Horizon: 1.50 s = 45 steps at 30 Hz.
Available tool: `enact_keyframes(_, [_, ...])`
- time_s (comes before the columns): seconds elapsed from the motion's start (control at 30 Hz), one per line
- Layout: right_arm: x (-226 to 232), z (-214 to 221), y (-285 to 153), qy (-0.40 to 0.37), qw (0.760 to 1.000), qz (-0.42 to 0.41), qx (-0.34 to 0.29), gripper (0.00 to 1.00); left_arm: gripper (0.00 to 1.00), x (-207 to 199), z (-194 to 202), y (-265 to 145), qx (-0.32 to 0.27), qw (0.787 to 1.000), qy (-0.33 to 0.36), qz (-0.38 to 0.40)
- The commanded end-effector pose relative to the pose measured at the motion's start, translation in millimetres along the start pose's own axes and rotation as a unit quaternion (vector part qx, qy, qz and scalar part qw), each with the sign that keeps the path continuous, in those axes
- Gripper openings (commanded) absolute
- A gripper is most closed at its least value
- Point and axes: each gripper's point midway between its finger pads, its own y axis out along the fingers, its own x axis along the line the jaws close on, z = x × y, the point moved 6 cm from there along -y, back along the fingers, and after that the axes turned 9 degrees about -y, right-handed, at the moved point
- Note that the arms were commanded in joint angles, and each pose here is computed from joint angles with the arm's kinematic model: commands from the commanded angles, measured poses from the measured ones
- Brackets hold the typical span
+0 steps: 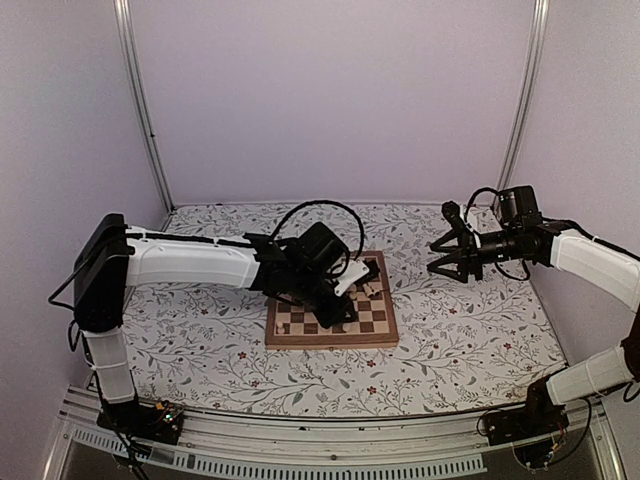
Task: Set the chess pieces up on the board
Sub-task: Place the chess piece on the chessboard.
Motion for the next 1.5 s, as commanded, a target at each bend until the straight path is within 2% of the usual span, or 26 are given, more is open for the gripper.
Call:
enact_keyframes(0.0, [0.4,3.3,1.8,-0.003,1.000,-0.002,0.001,0.61,0.14,9.1,7.4,11.3,0.002,1.000,-0.006,0.005])
enact_keyframes(0.5, [0.1,3.3,2.4,0.000,1.000,-0.004,0.001,0.61,0.16,29.0,21.3,21.8,0.018,0.999,-0.029,-0.015])
enact_keyframes(0.87, [-0.1,4.9,3.4,0.001,1.000,-0.006,0.002,0.61,0.19,38.4,19.4,26.7,0.009,0.999,-0.040,-0.027])
enact_keyframes(1.23, [0.5,6.3,4.0,0.003,1.000,-0.009,0.003,0.61,0.28,35.6,24.1,28.3,0.023,0.999,-0.046,-0.015])
enact_keyframes(1.47, [1.2,5.9,4.0,0.002,1.000,-0.012,0.002,0.61,0.37,31.6,10.0,14.7,0.002,0.999,-0.044,-0.014])
